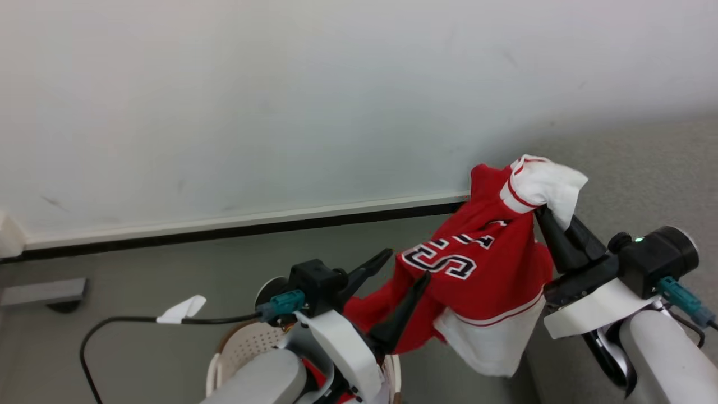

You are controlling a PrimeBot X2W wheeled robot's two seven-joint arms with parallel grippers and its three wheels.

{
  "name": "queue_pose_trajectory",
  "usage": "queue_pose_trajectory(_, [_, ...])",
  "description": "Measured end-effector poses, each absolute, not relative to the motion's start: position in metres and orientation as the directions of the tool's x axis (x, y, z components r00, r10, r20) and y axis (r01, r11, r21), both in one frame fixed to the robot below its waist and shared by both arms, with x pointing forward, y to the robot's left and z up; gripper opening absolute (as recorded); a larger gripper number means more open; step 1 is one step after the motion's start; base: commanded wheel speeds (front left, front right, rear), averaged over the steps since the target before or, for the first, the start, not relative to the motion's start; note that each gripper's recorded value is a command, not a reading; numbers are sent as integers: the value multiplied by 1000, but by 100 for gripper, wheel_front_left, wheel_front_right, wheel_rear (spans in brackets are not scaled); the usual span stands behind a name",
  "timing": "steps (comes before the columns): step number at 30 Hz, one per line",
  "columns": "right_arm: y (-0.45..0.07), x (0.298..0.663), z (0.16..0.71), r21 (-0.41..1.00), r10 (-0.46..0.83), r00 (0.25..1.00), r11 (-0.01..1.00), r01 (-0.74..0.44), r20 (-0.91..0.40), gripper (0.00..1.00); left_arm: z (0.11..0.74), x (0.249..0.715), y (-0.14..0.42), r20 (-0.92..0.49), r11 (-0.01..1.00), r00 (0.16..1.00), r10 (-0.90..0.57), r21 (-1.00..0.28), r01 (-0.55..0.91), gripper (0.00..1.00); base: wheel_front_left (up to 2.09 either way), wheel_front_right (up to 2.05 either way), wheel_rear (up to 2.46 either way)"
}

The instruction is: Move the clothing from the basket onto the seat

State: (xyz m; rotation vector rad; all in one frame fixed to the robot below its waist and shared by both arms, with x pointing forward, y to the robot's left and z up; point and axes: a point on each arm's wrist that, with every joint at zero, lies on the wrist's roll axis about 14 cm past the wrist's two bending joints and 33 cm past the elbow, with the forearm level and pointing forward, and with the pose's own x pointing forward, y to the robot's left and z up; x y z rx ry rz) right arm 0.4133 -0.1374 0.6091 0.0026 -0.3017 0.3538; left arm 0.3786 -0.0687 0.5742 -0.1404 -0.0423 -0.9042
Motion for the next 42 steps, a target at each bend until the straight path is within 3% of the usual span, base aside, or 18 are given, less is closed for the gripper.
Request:
queue_pose_trajectory(13, [-252,378,649,-91,59,916,996,-25,397,0,576,358,-140,135,392,393,-910,-36,919,100,0,0,0])
queue_pose_trajectory(23, [-300,343,649,-99,-87,913,986,138,398,0,569,346,-179,132,264,265,-955,-25,964,100,0,0,0])
queue_pose_trajectory(32, [-313,355,654,-100,-117,907,980,171,404,0,552,358,-184,104,242,244,-964,-32,970,100,0,0,0])
queue_pose_trajectory(42, [-347,415,678,-149,-140,886,963,226,441,0,528,404,-164,79,283,284,-956,-27,959,100,0,0,0])
